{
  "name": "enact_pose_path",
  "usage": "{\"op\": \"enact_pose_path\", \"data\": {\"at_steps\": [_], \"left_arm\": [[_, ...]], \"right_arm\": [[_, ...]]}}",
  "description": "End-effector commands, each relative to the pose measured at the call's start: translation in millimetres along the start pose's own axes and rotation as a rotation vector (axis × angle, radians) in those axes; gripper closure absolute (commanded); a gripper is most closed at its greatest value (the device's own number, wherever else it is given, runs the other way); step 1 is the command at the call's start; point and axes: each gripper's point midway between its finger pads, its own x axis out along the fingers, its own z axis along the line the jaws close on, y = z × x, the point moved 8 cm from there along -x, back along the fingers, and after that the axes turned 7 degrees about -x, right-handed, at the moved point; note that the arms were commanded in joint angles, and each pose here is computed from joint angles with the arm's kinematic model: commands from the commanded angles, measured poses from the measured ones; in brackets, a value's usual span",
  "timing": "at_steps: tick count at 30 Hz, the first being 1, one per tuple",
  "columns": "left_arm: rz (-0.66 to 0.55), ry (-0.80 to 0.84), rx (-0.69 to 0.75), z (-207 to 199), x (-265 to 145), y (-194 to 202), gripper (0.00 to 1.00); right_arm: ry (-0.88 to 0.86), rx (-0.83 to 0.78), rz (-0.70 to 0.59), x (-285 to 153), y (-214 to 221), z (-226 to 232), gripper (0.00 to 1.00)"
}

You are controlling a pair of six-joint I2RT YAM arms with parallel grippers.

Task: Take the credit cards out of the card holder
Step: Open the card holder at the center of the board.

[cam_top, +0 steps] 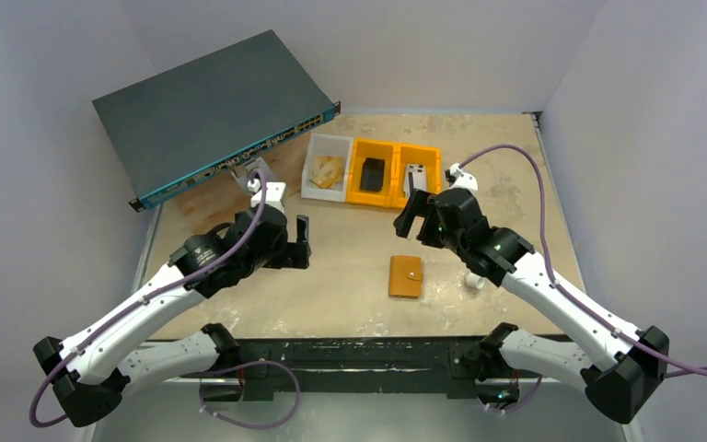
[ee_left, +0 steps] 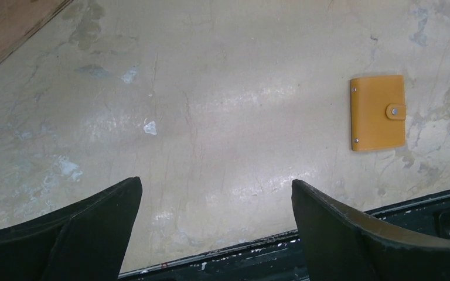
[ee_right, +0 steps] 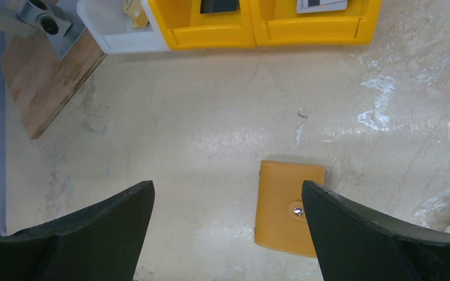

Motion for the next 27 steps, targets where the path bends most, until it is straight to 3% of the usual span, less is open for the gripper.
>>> {"op": "enact_pose_path", "data": {"at_steps": [1, 10, 27], "left_arm": [[-0.125, 0.052, -0.037, -5, -15, -23, 0.0], [-0.11, 0.084, -0.075, -15, -7, -23, 0.0], [-0.07, 0.055, -0.096, -11, 5, -10, 0.0]], "right_arm": [[-0.005, -0.029, -0.003, -3, 2, -3, 0.01], [0.02, -0.058, 0.022, 15, 13, -6, 0.01], [0.091, -0.104, 0.153, 30, 66, -5, 0.16]]}}
